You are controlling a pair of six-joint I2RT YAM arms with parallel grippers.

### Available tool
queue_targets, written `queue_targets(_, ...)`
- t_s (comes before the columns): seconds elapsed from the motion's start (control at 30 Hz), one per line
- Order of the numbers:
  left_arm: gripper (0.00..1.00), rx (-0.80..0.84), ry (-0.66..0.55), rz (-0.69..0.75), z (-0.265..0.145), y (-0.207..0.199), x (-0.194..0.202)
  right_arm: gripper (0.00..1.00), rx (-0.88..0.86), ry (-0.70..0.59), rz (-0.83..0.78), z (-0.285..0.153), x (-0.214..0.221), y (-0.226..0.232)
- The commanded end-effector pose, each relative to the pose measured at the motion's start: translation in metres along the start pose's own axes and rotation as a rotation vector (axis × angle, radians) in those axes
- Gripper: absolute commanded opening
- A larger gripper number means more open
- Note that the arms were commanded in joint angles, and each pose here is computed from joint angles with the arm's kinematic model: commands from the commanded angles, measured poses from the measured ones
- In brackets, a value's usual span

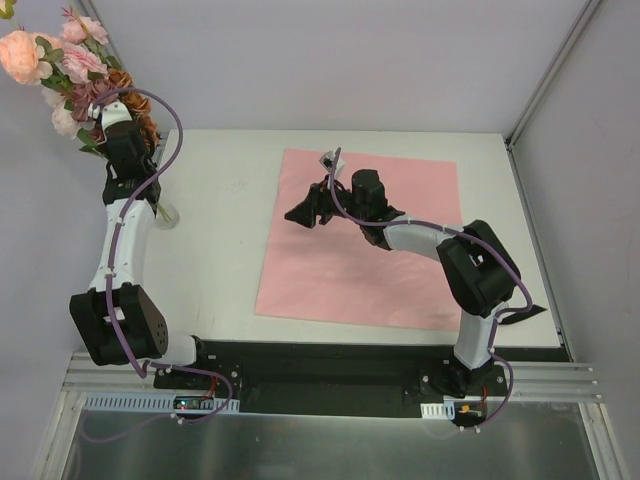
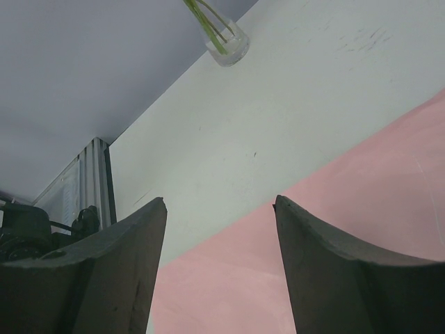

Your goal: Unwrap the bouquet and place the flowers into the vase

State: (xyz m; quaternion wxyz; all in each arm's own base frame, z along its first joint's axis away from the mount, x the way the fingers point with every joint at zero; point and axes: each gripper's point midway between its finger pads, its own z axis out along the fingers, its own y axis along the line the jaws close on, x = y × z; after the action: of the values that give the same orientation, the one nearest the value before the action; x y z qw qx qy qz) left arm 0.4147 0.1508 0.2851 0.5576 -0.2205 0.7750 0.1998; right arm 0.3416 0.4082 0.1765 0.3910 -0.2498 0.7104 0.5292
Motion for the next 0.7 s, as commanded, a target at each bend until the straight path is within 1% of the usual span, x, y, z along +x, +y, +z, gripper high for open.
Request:
queue_targets(0.0, 0.0, -0.041, 0.074, 0.0, 0.001, 0.01, 0.027, 0.66, -0.046, -0.044, -0.045, 0.003, -0.024, 0.013)
queue_targets(0.1, 0.02, -0.049, 0.059, -0.015, -0.003, 0.012, 0.022, 0.66, -0.045, -0.043, -0.044, 0.004, -0.024, 0.012)
queue_targets(0.13, 0.08, -0.049, 0.049, -0.022, -0.007, 0.013, 0.018, 0.66, -0.047, -0.042, -0.042, 0.004, -0.024, 0.013)
queue_targets(0.23, 0.17, -0.055, 0.025, -0.044, -0.014, 0.017, 0.01, 0.66, -0.047, -0.042, -0.042, 0.004, -0.024, 0.012)
queue_targets(0.27, 0.24, -0.055, 0.018, -0.049, -0.017, 0.018, 0.008, 0.66, -0.05, -0.041, -0.043, 0.005, -0.024, 0.013)
queue_targets(0.33, 0.32, -0.058, 0.001, -0.061, -0.024, 0.021, 0.004, 0.66, -0.047, -0.042, -0.041, 0.004, -0.024, 0.012)
queue_targets(0.37, 0.37, -0.053, -0.007, -0.066, -0.027, 0.022, 0.001, 0.66, -0.047, -0.04, -0.04, 0.005, -0.023, 0.013)
queue_targets(0.47, 0.46, -0.032, -0.032, -0.087, -0.037, 0.022, -0.006, 0.66, -0.047, -0.039, -0.039, 0.005, -0.023, 0.012)
queue_targets(0.57, 0.5, -0.016, -0.048, -0.114, -0.049, 0.023, -0.008, 0.66, -0.045, -0.039, -0.036, 0.005, -0.023, 0.011)
queue_targets(0.6, 0.53, -0.004, -0.062, -0.126, -0.055, 0.023, -0.012, 0.66, -0.046, -0.038, -0.037, 0.006, -0.022, 0.011)
queue_targets(0.67, 0.56, 0.008, -0.053, -0.149, -0.061, 0.023, -0.006, 0.67, -0.045, -0.039, -0.036, 0.005, -0.023, 0.011)
